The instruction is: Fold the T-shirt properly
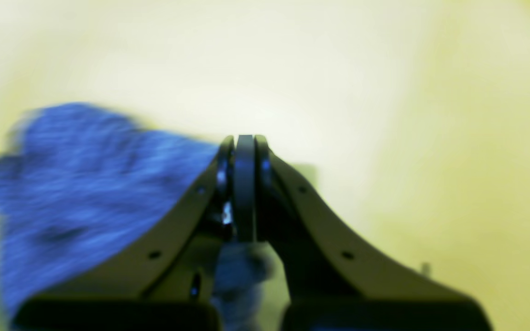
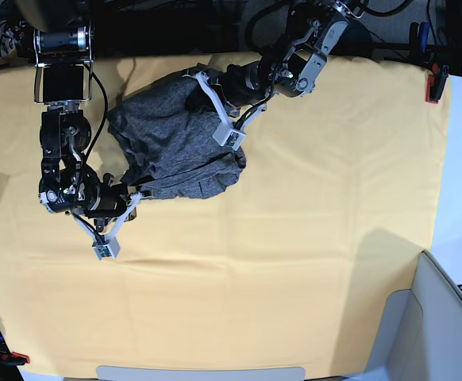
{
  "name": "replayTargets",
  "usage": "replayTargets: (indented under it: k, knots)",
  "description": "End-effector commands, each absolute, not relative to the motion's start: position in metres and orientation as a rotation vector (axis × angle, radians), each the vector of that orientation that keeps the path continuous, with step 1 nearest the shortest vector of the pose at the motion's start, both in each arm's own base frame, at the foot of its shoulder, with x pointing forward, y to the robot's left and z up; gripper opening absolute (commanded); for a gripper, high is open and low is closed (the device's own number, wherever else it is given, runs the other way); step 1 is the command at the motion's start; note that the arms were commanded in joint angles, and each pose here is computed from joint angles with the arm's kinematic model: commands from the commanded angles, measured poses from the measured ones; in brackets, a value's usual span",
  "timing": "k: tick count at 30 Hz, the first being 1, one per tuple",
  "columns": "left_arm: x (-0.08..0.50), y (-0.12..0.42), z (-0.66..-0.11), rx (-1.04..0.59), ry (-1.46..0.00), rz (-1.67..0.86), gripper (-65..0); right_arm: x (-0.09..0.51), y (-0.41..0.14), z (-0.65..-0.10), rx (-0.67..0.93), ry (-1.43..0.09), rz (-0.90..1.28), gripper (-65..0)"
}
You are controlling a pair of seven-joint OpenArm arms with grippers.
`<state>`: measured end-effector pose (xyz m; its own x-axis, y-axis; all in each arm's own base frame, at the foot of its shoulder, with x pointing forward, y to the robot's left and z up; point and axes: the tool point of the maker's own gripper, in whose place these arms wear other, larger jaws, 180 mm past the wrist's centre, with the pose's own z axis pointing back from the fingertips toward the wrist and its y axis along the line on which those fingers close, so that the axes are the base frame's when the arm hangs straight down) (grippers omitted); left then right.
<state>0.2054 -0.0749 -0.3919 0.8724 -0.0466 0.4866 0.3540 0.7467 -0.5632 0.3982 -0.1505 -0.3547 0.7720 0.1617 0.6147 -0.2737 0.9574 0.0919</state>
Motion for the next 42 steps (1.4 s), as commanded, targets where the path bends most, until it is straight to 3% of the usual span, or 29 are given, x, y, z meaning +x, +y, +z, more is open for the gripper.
replayTargets:
  k: [1,5,11,16,19,25,30,35,38,42]
  knots:
    - [0.2,-0.073,-0.394,-0.681,-0.448,-0.243,-64.6,0.415,-0.153,-0.337,0.152,-0.726,0.243,-65.0]
    - [0.209,-0.073,-0.367,-0.703,-0.526,-0.265,-64.6,0.425,-0.168,-0.331,0.015,-0.797,0.271,-65.0]
    - [0.233,-0.055,-0.292,-0.729,-0.765,-0.304,-64.7,0.414,-0.183,-0.282,-0.02,-1.01,0.217,-65.0]
    - [0.262,-0.019,-0.282,-0.671,-0.882,-0.191,-64.8,0.367,-0.239,-0.224,-0.114,-1.242,-0.005,-65.0]
    - [0.265,0.026,-0.294,-0.588,-0.928,-0.065,-64.8,0.329,-0.272,-0.22,-0.2,-1.275,-0.091,-65.0]
    - [0.245,0.147,-0.305,-0.326,-1.102,0.254,-64.8,0.236,-0.342,-0.265,-0.384,-1.104,-0.212,-65.0]
    - [0.175,0.24,-0.309,-0.033,-1.184,0.482,-64.8,0.144,-0.377,-0.297,-0.498,-0.882,-0.286,-65.0]
    - [0.138,0.288,-0.317,0.149,-1.103,0.533,-64.9,0.07,-0.385,-0.328,-0.519,-0.645,-0.361,-65.0]
    - [0.11,0.295,-0.342,0.187,-0.911,0.552,-64.9,0.05,-0.385,-0.342,-0.503,-0.528,-0.36,-65.0]
    - [0.083,0.26,-0.379,0.078,-0.647,0.507,-65.0,0.047,-0.367,-0.358,-0.446,-0.449,-0.223,-65.0]
